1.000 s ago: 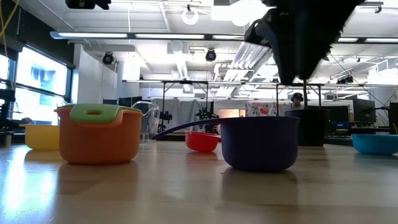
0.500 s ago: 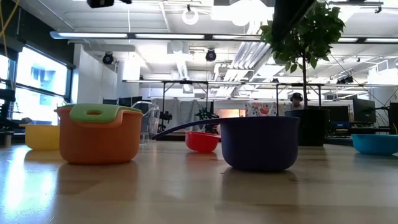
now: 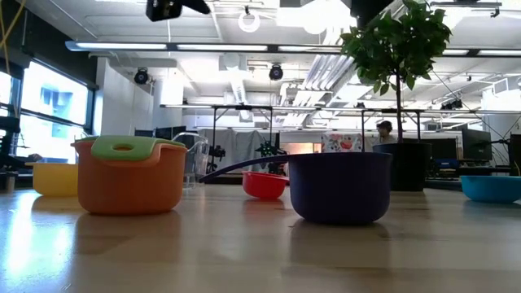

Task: Nest measuring cups in basket
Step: Stack the violet measuring cup on top of the green measuring cup

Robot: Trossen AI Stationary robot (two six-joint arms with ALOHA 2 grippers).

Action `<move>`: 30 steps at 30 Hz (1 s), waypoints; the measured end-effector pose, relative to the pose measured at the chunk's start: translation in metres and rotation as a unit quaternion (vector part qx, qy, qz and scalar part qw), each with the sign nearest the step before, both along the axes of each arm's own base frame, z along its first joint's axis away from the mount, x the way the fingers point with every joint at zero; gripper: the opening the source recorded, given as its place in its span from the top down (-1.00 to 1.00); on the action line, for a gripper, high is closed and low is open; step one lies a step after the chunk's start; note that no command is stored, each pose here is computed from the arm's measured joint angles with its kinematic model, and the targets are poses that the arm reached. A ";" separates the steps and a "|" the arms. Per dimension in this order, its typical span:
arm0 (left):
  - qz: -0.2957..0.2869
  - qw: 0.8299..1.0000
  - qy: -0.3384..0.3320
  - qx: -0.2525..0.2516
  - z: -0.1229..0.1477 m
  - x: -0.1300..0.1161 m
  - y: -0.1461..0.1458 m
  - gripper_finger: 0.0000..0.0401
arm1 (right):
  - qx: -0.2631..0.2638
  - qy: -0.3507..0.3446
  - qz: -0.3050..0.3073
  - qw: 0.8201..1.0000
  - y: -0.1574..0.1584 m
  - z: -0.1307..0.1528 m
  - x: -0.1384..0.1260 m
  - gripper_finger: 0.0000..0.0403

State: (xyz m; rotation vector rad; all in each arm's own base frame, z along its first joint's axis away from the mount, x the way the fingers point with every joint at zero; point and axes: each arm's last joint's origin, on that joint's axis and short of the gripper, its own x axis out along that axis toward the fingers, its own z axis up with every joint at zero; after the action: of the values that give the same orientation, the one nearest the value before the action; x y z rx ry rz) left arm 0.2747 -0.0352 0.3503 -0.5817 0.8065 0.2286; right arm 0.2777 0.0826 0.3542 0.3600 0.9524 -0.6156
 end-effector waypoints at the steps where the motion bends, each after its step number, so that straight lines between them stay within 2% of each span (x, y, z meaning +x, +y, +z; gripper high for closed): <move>1: -0.002 1.000 0.001 0.000 -0.003 0.004 -0.002 0.38 | 0.001 -0.007 -0.007 1.000 -0.005 0.003 -0.002 0.44; 13: -0.014 1.000 0.014 -0.012 -0.041 0.048 -0.023 0.38 | 0.007 -0.038 -0.063 0.997 -0.046 0.024 -0.015 0.44; 25: -0.015 0.998 0.055 -0.020 -0.087 0.080 -0.041 0.38 | 0.002 -0.031 -0.074 0.997 -0.061 0.022 -0.012 0.44; 30: -0.017 0.998 0.043 -0.032 -0.104 0.095 -0.049 0.38 | 0.012 -0.029 -0.073 0.997 -0.062 0.022 -0.011 0.44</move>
State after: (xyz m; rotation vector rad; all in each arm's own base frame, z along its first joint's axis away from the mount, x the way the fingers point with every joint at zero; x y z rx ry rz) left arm 0.3697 -0.0842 0.2465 -0.6207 0.9093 0.1979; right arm 0.2664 0.0208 0.3764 0.4694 0.8831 -0.7236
